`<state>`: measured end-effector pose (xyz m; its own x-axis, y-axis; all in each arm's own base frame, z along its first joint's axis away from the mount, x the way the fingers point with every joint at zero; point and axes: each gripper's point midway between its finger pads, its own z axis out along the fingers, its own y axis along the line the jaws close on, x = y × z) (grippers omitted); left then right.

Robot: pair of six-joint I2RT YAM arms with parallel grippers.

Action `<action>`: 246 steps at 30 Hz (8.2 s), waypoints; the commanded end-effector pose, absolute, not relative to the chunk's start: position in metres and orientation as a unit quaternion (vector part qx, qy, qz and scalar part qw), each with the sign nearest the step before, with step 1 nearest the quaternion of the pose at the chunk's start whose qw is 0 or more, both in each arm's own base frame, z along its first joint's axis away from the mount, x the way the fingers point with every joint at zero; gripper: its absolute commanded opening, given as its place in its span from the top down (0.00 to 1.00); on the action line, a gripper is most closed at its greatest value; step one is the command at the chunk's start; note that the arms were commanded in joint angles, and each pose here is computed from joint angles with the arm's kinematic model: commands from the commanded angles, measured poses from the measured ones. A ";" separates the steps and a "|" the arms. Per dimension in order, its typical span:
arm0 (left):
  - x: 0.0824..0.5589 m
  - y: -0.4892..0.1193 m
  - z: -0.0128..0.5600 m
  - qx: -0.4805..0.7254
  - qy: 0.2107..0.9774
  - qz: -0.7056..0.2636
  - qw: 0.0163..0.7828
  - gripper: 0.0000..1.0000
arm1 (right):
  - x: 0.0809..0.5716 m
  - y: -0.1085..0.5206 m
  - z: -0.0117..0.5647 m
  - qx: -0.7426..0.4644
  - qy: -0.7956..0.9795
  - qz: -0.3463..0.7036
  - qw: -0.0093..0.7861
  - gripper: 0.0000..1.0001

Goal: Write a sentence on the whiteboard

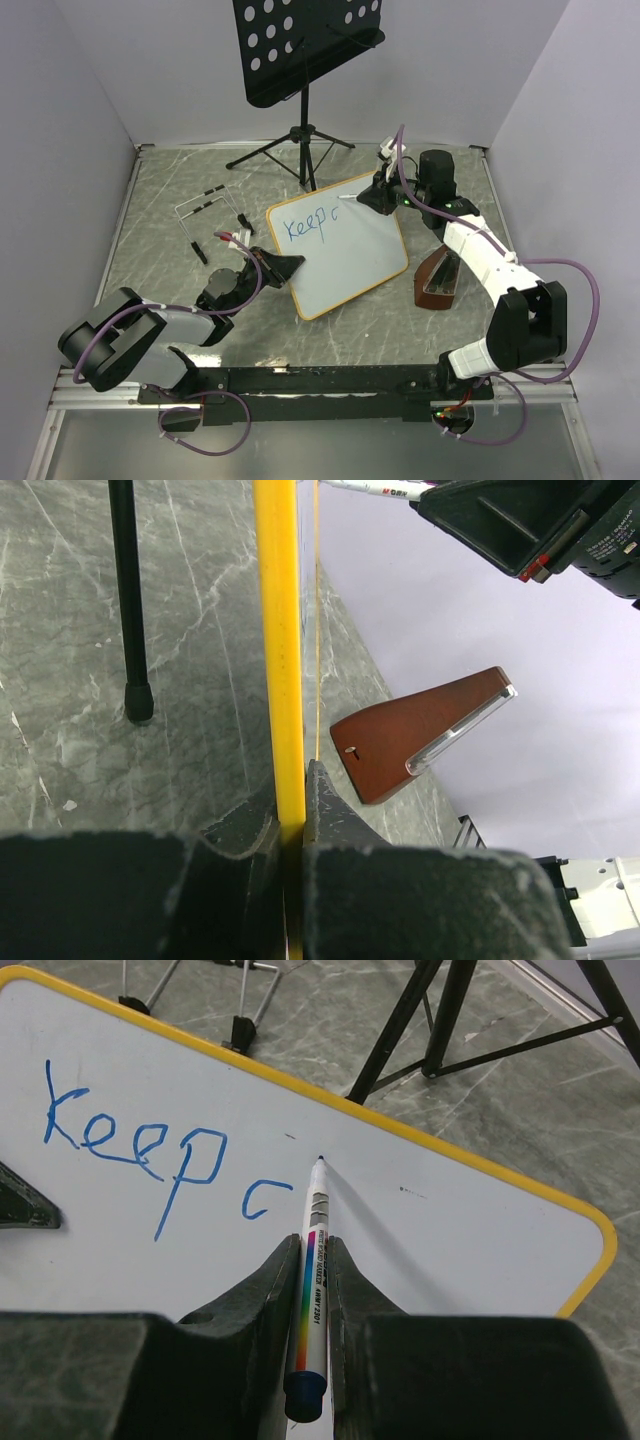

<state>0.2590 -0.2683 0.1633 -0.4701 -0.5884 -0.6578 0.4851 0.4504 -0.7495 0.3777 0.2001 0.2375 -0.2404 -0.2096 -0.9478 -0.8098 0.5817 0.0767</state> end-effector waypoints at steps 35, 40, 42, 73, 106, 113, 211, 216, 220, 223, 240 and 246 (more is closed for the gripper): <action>0.255 -0.271 0.171 0.000 0.666 -0.522 0.533 0.99 | 0.344 0.197 0.228 -0.378 0.721 0.308 0.492 1.00; 0.255 -0.271 0.171 0.001 0.666 -0.521 0.534 0.99 | 0.353 0.199 0.235 -0.372 0.720 0.308 0.498 1.00; 0.255 -0.271 0.171 0.002 0.667 -0.520 0.534 0.99 | 0.357 0.199 0.240 -0.369 0.719 0.308 0.502 1.00; 0.254 -0.270 0.170 0.000 0.666 -0.522 0.533 0.99 | 0.376 0.189 0.237 -0.347 0.736 0.282 0.509 1.00; 0.255 -0.269 0.164 -0.001 0.672 -0.517 0.530 0.99 | 0.345 0.181 0.223 -0.365 0.746 0.276 0.484 1.00; 0.259 -0.272 0.154 0.003 0.683 -0.508 0.524 0.99 | 0.338 0.177 0.258 -0.366 0.725 0.270 0.517 1.00; 0.252 -0.265 0.167 0.003 0.671 -0.516 0.533 0.99 | 0.368 0.175 0.229 -0.340 0.714 0.296 0.536 1.00; 0.252 -0.264 0.166 0.003 0.672 -0.513 0.534 0.99 | 0.370 0.174 0.223 -0.341 0.719 0.292 0.531 1.00; 0.253 -0.264 0.166 0.002 0.672 -0.514 0.534 0.99 | 0.375 0.173 0.219 -0.336 0.727 0.291 0.524 1.00; 0.253 -0.264 0.166 0.002 0.671 -0.515 0.534 0.99 | 0.377 0.174 0.217 -0.335 0.728 0.290 0.523 1.00; 0.252 -0.267 0.164 0.003 0.671 -0.518 0.531 0.99 | 0.364 0.185 0.220 -0.355 0.712 0.327 0.509 1.00; 0.253 -0.266 0.165 0.001 0.670 -0.517 0.532 0.99 | 0.361 0.184 0.217 -0.363 0.715 0.328 0.499 1.00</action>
